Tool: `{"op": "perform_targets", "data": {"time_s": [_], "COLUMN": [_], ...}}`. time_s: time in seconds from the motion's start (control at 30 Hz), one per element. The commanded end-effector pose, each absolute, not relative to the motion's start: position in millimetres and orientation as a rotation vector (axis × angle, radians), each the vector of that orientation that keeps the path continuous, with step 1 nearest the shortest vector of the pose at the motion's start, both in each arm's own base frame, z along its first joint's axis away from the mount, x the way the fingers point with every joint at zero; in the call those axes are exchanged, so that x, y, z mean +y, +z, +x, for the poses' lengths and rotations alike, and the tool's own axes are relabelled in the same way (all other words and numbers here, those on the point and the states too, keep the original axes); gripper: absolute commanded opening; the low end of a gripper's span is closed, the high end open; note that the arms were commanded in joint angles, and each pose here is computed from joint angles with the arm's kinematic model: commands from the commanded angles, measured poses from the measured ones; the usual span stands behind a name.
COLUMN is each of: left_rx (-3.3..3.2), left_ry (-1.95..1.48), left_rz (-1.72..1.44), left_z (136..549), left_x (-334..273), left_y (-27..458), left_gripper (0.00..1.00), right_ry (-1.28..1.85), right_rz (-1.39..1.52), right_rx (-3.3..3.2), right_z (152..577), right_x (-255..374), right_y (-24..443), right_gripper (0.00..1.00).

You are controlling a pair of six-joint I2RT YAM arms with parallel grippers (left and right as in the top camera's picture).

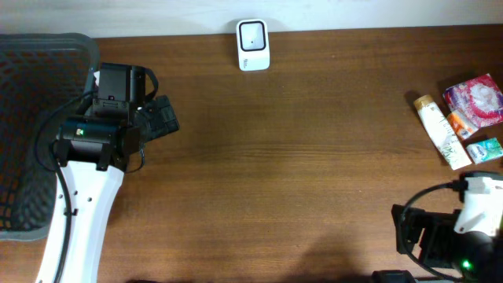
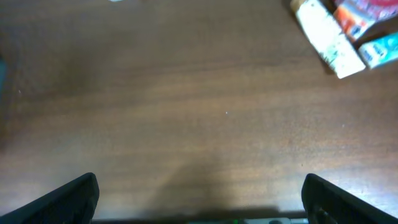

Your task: Scan the item barcode

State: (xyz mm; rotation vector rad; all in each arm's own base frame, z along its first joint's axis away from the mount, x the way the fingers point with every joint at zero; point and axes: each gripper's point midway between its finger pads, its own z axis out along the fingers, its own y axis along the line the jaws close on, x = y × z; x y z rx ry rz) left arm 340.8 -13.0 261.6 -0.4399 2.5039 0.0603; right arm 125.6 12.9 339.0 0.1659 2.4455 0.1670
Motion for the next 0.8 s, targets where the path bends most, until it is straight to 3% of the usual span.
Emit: {"op": "perform_targets", "data": {"time_s": [0.0, 0.3, 0.77], "left_rx": [2.497, 2.497, 2.497], "left_ry": [0.073, 0.073, 0.073], "left_rz": [-0.425, -0.425, -0.425], "left_z": [340.7, 340.7, 340.7], "left_x": [-11.1, -11.1, -11.1], "left_y": [264.6, 264.6, 264.6], "left_gripper": [0.99, 0.99, 0.99], "right_ry": [0.145, 0.188, 0.200], "right_rz": [0.046, -0.203, -0.291], "right_rx": [2.420, 1.954, 1.575], "right_z": [150.2, 192.1, 231.8], "right_x": [15.1, 38.1, 51.4], "right_y": [318.5, 221.6, 190.1], "right_gripper": [0.99, 0.99, 0.99]}}
